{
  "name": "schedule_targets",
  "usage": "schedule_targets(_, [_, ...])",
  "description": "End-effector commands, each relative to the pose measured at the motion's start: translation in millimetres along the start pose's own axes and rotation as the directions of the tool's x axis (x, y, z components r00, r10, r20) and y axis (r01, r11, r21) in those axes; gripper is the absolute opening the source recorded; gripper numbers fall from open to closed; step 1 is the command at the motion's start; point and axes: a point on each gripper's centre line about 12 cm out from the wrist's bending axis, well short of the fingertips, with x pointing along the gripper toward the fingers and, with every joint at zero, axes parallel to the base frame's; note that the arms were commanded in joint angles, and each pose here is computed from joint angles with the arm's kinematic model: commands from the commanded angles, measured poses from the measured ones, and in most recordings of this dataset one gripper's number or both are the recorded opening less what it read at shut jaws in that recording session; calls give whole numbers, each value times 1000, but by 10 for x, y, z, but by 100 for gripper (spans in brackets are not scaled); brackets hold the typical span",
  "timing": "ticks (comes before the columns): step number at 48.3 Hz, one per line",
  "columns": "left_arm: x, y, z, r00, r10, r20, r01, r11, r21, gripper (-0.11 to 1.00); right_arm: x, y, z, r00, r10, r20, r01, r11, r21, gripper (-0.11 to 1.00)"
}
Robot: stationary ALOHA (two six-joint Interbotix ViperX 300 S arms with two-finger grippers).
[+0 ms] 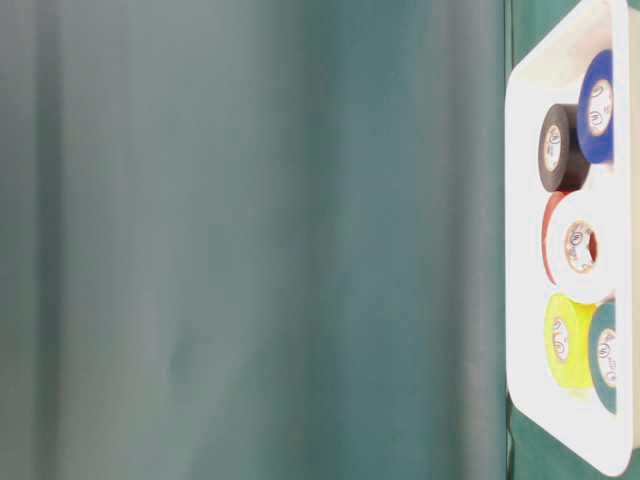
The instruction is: Put the tape into the white case with the left arm.
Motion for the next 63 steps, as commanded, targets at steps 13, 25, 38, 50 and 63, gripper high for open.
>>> schedule_targets(13, [-25, 31, -59, 1000, 24, 19, -24, 1000, -5, 82, 12, -3, 32, 1000, -2, 5, 2, 1000, 3, -9])
schedule_targets(25, [-20, 40, -112, 999, 32, 17, -32, 999, -7, 82, 12, -3, 32, 1000, -2, 5, 2, 1000, 3, -9])
schedule_targets(38, [-20, 40, -112, 999, 32, 17, -32, 999, -8, 82, 12, -3, 32, 1000, -2, 5, 2, 1000, 3, -9])
schedule_targets(50, [-19, 40, -118, 999, 32, 15, -32, 999, -8, 82, 11, -3, 34, 1000, -2, 6, 2, 1000, 3, -9])
schedule_targets(63, [-20, 41, -110, 999, 32, 18, -32, 999, -8, 82, 12, -3, 32, 1000, -2, 5, 2, 1000, 3, -9])
